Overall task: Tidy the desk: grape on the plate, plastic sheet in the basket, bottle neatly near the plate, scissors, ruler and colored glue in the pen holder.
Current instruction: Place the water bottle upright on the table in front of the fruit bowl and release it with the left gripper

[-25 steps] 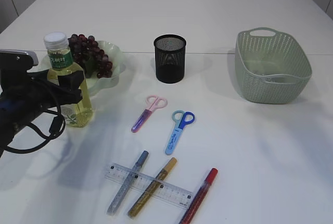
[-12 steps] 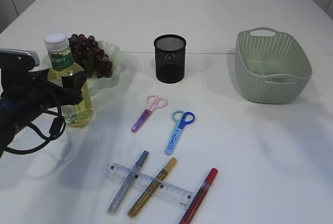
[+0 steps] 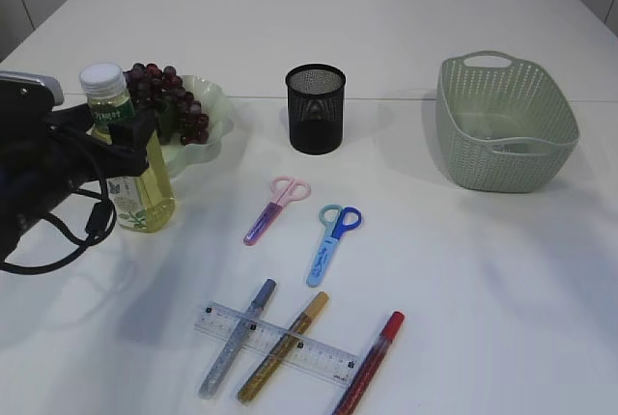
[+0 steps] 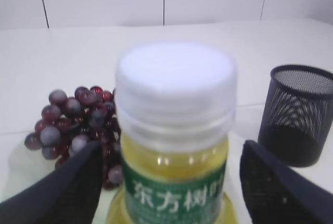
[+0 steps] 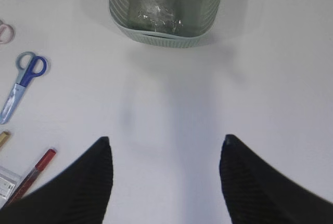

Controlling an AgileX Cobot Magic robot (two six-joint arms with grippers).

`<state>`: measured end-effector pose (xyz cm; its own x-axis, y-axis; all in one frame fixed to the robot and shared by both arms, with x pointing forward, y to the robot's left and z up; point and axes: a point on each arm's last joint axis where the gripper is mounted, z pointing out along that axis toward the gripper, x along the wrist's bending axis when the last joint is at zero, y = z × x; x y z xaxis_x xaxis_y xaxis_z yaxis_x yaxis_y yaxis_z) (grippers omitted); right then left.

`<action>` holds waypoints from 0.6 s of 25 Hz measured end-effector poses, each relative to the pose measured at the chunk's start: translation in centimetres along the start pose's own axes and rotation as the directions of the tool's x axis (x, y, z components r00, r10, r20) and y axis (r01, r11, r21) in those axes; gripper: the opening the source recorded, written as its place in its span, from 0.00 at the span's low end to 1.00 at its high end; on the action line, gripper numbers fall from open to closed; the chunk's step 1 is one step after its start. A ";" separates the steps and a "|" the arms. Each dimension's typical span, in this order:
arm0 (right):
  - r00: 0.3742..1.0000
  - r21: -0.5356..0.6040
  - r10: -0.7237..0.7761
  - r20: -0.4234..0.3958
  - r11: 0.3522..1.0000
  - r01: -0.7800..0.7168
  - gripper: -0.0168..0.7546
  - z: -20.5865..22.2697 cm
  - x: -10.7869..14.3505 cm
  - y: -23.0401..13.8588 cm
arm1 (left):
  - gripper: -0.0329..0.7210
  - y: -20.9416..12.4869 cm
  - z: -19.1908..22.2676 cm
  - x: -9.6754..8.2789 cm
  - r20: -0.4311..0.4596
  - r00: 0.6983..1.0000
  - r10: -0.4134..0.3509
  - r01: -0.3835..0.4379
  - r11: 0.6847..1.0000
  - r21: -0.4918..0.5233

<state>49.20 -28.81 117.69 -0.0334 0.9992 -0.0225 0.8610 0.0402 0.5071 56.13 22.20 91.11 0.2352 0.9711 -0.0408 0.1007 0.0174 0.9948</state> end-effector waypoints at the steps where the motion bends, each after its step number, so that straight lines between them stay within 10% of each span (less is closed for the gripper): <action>1: 1.000 0.000 0.000 0.000 1.000 0.000 0.67 0.0 0.0 0.0 | 0.83 0.5 -0.1 0.0 0.001 1.000 0.000 0.000 1.000 -0.014; 15: 1.000 0.000 0.000 0.000 1.000 0.000 0.67 0.0 0.0 0.0 | 0.82 7.4 -2.0 -0.3 0.007 1.000 0.001 0.001 0.984 -0.179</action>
<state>49.20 -28.81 117.69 -0.0334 0.9992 -0.0225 0.8610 0.0402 0.5071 54.90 22.51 98.63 0.2424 0.9693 -0.0408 -0.0740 0.0604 0.9954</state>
